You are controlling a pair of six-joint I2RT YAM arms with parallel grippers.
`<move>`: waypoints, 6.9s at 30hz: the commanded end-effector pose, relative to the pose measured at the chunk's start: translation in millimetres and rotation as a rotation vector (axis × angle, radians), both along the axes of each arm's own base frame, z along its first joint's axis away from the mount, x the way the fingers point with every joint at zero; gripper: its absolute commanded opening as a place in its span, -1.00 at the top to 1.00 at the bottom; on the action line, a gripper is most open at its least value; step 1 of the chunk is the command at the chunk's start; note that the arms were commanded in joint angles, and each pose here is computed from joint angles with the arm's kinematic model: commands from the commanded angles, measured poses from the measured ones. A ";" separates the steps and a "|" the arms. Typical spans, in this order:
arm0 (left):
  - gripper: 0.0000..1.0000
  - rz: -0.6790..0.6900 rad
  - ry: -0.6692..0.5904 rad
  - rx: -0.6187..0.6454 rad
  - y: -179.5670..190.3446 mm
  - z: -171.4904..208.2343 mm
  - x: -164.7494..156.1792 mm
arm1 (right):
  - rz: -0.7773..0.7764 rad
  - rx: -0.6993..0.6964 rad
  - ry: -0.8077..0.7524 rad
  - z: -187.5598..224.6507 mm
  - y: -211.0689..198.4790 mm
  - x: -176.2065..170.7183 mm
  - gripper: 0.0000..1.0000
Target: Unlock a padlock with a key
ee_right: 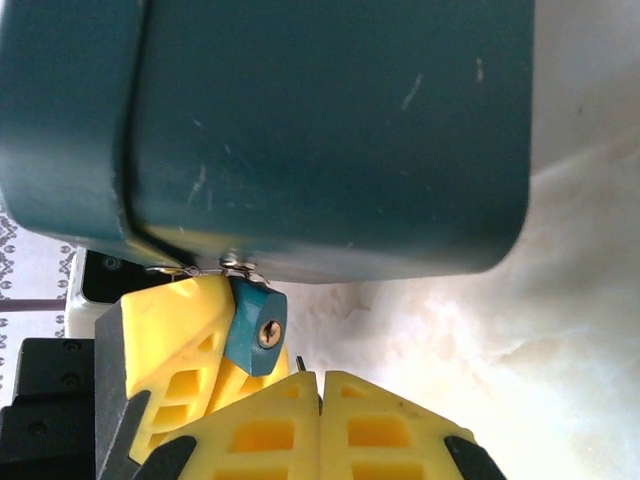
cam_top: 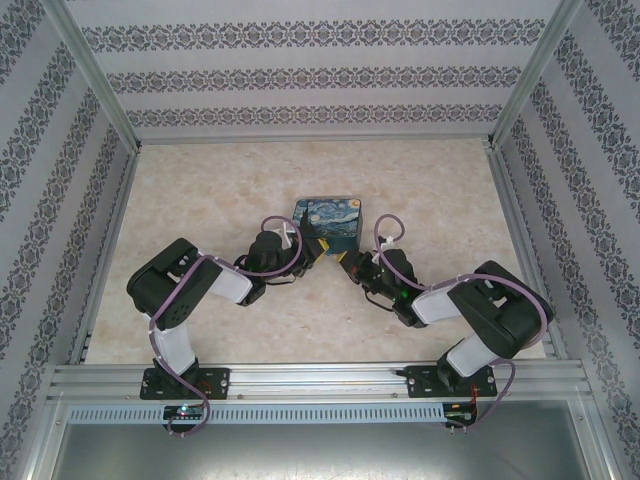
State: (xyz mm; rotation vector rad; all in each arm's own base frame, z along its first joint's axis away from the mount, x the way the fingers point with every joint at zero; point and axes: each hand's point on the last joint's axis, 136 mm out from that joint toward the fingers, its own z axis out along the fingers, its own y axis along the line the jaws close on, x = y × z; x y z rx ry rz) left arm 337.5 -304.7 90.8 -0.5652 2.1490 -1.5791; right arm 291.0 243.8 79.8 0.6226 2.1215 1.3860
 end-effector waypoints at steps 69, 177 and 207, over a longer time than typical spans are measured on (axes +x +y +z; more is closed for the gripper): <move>1.00 -0.078 -0.020 -0.182 -28.0 43.6 -11.6 | 0.089 0.271 -0.045 30.3 1.9 42.8 1.00; 1.00 -0.005 0.061 -0.108 -24.2 -0.2 0.4 | 0.245 -0.887 -0.279 28.1 -58.7 -24.3 0.08; 1.00 -0.027 0.065 -0.099 -26.3 2.8 -2.7 | 0.543 -1.291 -0.469 -14.9 -2.8 -11.3 0.31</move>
